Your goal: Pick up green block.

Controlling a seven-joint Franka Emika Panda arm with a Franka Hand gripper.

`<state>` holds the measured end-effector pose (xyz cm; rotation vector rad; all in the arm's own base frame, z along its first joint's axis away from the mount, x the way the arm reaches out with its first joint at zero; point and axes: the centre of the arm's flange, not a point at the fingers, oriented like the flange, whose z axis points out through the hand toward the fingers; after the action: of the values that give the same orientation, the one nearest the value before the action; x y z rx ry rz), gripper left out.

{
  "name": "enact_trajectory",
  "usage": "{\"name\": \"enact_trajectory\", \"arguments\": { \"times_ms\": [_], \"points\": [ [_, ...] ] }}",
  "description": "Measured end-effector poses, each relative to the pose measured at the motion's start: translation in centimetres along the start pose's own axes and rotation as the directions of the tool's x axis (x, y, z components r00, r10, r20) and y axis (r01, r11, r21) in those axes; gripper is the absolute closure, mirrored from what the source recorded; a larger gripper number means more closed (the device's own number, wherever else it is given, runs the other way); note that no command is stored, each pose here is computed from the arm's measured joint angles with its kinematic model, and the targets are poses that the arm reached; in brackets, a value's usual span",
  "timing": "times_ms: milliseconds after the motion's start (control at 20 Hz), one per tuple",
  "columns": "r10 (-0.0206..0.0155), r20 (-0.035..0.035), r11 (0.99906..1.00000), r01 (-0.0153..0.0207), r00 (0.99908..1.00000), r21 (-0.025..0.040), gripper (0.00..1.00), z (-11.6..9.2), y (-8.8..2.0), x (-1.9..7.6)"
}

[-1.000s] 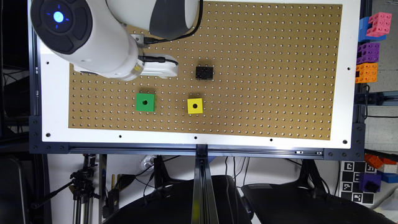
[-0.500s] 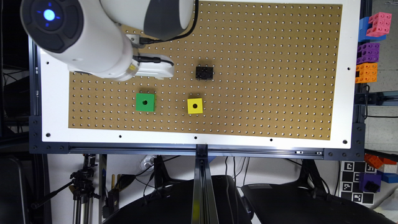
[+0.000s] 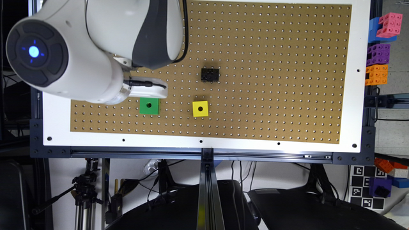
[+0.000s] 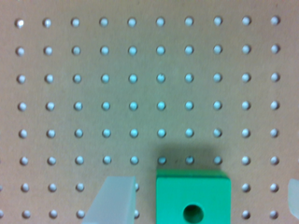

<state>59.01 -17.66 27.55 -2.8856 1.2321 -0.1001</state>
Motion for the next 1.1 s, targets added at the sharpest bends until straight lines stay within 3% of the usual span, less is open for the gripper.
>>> {"name": "enact_trajectory", "arguments": {
  "times_ms": [250, 350, 550, 750, 950, 1100],
  "points": [
    [-0.0003, -0.0016, 0.999999, 0.0003, 0.999999, 0.0011, 0.00, -0.1, -0.1, 0.06],
    [-0.0006, 0.0037, 0.999998, 0.0006, 0.999993, -0.0018, 0.00, 0.3, 0.0, 0.00],
    [-0.0008, 0.0146, 0.999970, 0.0009, 0.999892, -0.0078, 0.00, 2.1, 0.0, -0.10],
    [-0.0008, 0.0167, 0.999960, 0.0010, 0.999861, -0.0088, 0.00, 2.4, -0.1, -0.03],
    [-0.0009, 0.0244, 0.999915, 0.0012, 0.999703, -0.0130, 0.00, 4.1, 0.0, -0.16],
    [-0.0010, 0.0231, 0.999927, 0.0013, 0.999733, -0.0120, 0.00, 5.3, 0.0, -0.14]
  ]
}}
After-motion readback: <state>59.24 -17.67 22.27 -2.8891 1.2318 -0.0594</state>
